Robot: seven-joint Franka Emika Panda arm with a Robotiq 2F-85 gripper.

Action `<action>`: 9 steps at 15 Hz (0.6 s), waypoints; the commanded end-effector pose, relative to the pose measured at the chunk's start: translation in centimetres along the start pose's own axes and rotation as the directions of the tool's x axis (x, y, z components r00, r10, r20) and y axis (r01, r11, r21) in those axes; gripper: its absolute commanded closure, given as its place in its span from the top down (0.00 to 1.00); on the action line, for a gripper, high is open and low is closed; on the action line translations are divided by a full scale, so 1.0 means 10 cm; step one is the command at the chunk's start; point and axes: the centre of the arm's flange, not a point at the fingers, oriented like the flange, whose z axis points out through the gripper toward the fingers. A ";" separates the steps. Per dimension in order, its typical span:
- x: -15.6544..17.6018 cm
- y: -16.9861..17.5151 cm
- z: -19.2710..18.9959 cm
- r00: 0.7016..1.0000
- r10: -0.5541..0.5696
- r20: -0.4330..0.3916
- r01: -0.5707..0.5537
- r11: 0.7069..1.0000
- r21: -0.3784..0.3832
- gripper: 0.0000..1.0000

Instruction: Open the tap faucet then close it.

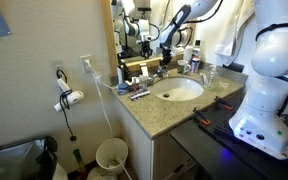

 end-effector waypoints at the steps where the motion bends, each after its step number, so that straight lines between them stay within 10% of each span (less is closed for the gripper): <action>1: 0.07 0.02 -0.03 0.999 0.032 -0.007 -0.032 0.999 -0.028 0.00; 9: 0.09 0.13 -0.17 0.993 0.118 0.028 -0.115 0.989 -0.096 0.02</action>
